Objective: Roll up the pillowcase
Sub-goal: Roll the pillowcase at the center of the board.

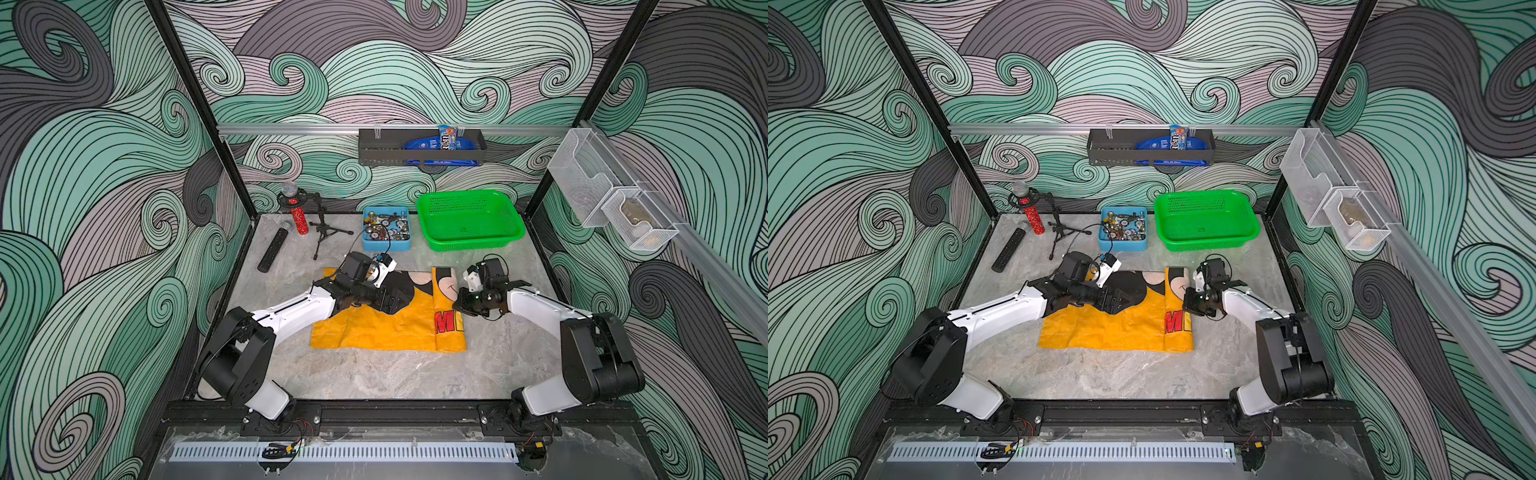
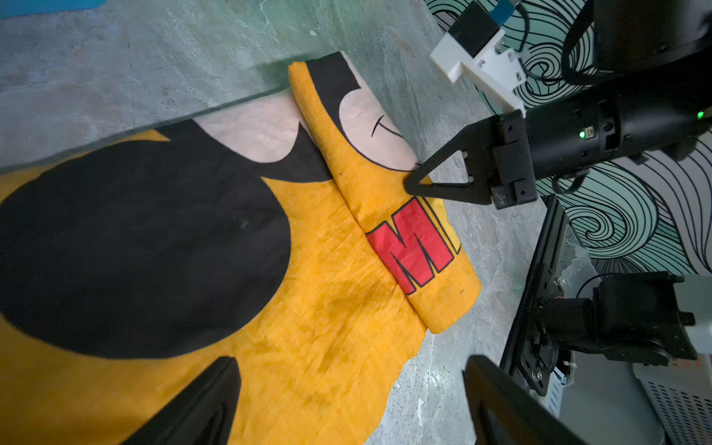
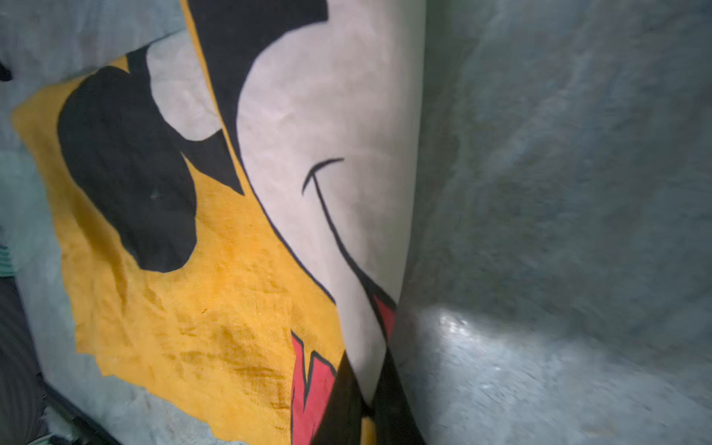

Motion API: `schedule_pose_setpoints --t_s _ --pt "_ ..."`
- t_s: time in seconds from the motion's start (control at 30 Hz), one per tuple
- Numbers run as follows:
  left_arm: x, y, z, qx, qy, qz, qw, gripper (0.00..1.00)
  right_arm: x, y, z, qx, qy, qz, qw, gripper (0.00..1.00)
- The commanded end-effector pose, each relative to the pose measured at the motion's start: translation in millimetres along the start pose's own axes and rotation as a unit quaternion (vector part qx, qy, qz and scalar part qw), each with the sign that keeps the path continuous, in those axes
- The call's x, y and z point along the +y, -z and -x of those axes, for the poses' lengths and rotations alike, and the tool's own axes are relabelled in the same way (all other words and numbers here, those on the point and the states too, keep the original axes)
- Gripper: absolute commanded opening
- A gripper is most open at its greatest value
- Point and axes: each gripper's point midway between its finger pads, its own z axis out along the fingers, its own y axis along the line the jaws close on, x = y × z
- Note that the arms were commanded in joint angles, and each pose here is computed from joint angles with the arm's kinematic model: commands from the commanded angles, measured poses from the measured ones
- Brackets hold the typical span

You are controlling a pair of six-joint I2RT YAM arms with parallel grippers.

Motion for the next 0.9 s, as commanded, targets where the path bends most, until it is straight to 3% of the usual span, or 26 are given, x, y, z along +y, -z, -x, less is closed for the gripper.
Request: schedule_pose_setpoints --t_s 0.0,0.13,0.4,0.7,0.87 --pt "-1.2 1.1 -2.3 0.0 0.005 -0.011 1.0 0.94 -25.1 13.5 -3.6 0.007 -0.014 -0.08 0.997 0.09" --pt "-1.1 -0.3 -4.2 0.002 0.008 -0.014 1.0 0.94 -4.7 9.6 -0.6 0.019 -0.009 -0.063 0.998 0.15" --pt "-0.4 3.3 -11.1 0.005 0.008 -0.01 1.0 0.94 39.7 11.6 6.6 0.012 0.01 -0.028 0.999 0.39" --pt "-1.2 5.3 -12.1 0.003 0.009 -0.01 1.0 0.94 93.8 -3.9 5.9 0.019 0.043 0.015 0.999 0.4" --pt "-1.5 6.3 -14.8 0.004 0.013 -0.01 1.0 0.94 126.3 -30.8 5.1 0.03 0.072 0.044 0.996 0.4"
